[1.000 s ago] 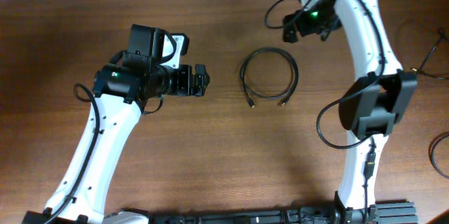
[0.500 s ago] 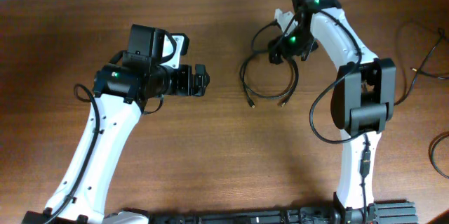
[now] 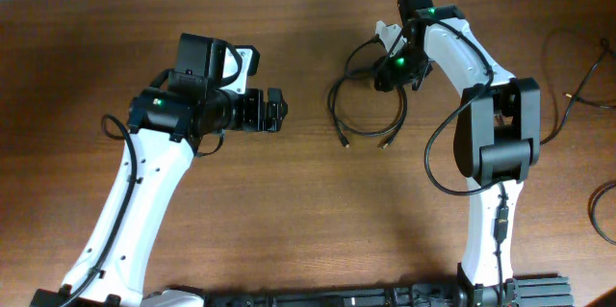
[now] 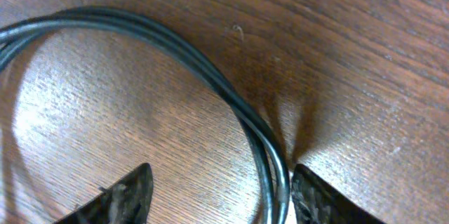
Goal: Untangle cables
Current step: 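Move the right gripper back toward the last coiled cable, then grasp the coiled black cable with the right gripper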
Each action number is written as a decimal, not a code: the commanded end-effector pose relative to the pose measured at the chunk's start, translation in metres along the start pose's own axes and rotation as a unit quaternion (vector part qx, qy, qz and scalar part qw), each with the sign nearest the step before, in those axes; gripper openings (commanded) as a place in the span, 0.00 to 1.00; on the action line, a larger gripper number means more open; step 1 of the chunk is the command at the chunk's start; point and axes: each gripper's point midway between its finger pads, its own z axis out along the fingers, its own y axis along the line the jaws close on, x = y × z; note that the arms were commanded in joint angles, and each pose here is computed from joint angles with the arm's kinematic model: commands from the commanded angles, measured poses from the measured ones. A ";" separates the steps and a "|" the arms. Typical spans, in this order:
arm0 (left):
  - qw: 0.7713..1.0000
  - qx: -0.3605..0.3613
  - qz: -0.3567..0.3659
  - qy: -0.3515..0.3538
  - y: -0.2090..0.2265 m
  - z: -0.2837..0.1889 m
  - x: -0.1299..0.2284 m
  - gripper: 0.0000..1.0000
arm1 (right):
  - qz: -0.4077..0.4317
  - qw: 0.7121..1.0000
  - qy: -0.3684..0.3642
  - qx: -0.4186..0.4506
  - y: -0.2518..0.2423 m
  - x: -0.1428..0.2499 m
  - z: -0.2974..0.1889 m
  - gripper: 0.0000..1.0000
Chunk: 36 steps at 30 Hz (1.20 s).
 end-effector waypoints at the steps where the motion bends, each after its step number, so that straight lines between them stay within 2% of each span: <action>1: 1.000 0.007 0.001 -0.006 -0.003 -0.002 -0.006 0.99 | 0.003 1.000 0.007 -0.004 0.001 0.004 0.005 0.51; 3: 1.000 0.007 0.001 -0.006 -0.003 -0.002 -0.006 0.99 | 0.003 1.000 0.006 -0.004 0.001 0.004 0.006 0.50; 4: 1.000 0.007 0.001 -0.006 -0.003 -0.002 -0.006 0.99 | 0.003 1.000 0.006 -0.004 0.001 0.003 0.005 0.52; 5: 1.000 0.007 0.001 -0.006 -0.003 -0.002 -0.006 0.99 | 0.002 1.000 0.006 -0.002 0.000 0.003 0.005 0.60; 9: 1.000 0.007 0.001 -0.006 -0.003 -0.002 -0.006 0.99 | 0.002 1.000 0.007 0.006 -0.003 0.003 0.006 0.70; 12: 1.000 0.007 0.001 -0.006 -0.003 -0.002 -0.006 0.99 | 0.003 1.000 0.012 0.017 -0.008 0.005 0.009 0.75; 14: 1.000 0.007 0.001 -0.006 -0.003 -0.002 -0.006 0.99 | 0.004 1.000 0.019 0.016 -0.008 0.008 0.016 0.74; 17: 1.000 0.007 0.001 -0.006 -0.003 -0.002 -0.006 0.98 | 0.007 0.999 0.033 0.011 -0.009 0.014 0.026 0.63; 20: 1.000 0.007 0.001 -0.006 -0.003 -0.002 -0.006 0.99 | 0.008 0.999 0.041 0.010 -0.009 0.018 0.033 0.58; 21: 1.000 0.007 0.001 -0.006 -0.003 -0.002 -0.006 0.99 | 0.008 0.999 0.042 0.009 -0.009 0.019 0.034 0.53; 23: 1.000 0.007 0.001 -0.006 -0.003 -0.002 -0.006 0.99 | 0.008 0.999 0.042 0.009 -0.009 0.020 0.036 0.33; 26: 1.000 0.007 0.001 -0.006 -0.003 -0.002 -0.006 0.99 | 0.008 0.999 0.043 0.009 -0.009 0.024 0.043 0.19; 28: 1.000 0.007 0.001 -0.006 -0.003 -0.002 -0.006 0.99 | 0.009 0.999 0.046 0.008 -0.009 0.030 0.050 0.04; 36: 1.000 0.007 0.001 -0.006 -0.003 -0.002 -0.006 0.99 | 0.010 1.000 0.019 0.016 -0.016 0.021 0.056 0.04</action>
